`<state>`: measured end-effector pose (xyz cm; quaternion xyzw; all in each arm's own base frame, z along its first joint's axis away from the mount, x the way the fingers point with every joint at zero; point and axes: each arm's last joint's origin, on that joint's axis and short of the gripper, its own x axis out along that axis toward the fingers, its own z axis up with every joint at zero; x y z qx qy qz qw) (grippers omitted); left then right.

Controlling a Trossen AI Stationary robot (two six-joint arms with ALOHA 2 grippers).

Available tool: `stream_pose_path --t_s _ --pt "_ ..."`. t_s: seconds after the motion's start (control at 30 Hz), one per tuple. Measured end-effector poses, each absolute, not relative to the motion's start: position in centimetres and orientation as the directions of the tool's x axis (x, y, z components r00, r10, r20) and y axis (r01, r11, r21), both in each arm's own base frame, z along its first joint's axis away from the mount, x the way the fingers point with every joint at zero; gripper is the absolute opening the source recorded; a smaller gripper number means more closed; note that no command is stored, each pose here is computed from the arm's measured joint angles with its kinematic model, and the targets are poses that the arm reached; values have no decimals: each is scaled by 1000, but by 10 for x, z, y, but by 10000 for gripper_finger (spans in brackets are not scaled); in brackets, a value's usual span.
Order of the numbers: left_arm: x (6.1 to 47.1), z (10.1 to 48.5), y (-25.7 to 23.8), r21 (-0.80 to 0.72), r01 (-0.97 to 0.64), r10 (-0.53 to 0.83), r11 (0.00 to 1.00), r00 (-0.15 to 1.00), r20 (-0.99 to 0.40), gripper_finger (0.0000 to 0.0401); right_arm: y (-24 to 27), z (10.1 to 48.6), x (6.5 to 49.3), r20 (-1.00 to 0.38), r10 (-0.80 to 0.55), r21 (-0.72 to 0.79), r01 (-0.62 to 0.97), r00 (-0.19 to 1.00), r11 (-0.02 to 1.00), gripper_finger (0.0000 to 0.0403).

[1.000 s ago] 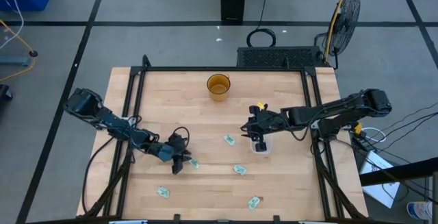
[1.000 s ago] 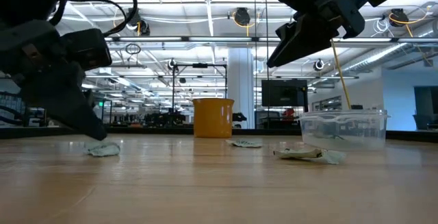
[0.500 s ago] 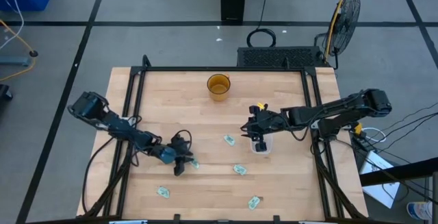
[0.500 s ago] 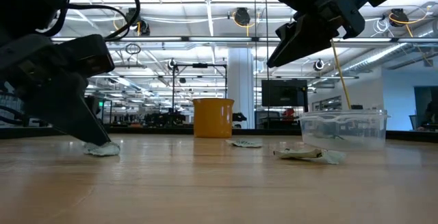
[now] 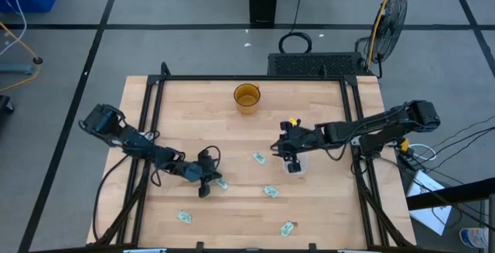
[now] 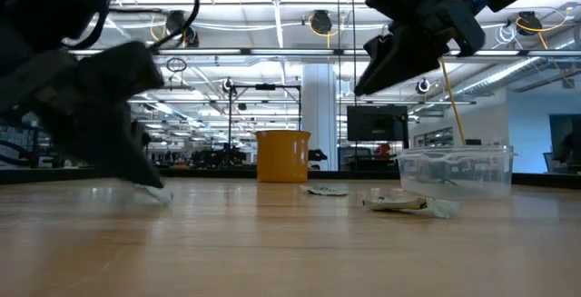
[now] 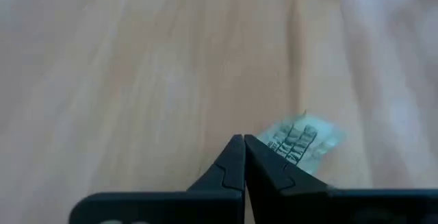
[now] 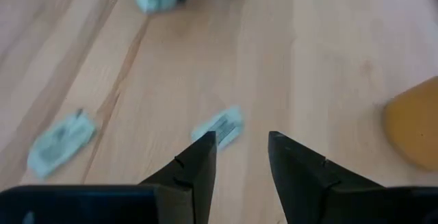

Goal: Pick and place Stevia / Truvia into bins
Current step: Put the white stevia packet into the transparent bin

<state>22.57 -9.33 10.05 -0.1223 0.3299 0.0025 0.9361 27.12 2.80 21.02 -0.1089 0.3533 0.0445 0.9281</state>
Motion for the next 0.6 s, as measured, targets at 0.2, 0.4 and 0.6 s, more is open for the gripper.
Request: stream_pose_path --t_s 0.2,0.4,0.6 --pt "261 148 -90 -104 -20 -32 994 878 -477 3 45 197 286 -631 51 -199 -225 774 954 151" --pt "293 183 -87 100 -5 54 995 865 -499 3 53 199 305 -467 48 -49 -80 883 996 171" --pt "304 204 -85 297 -54 203 953 844 -496 4 38 202 310 -429 95 294 39 898 955 173"
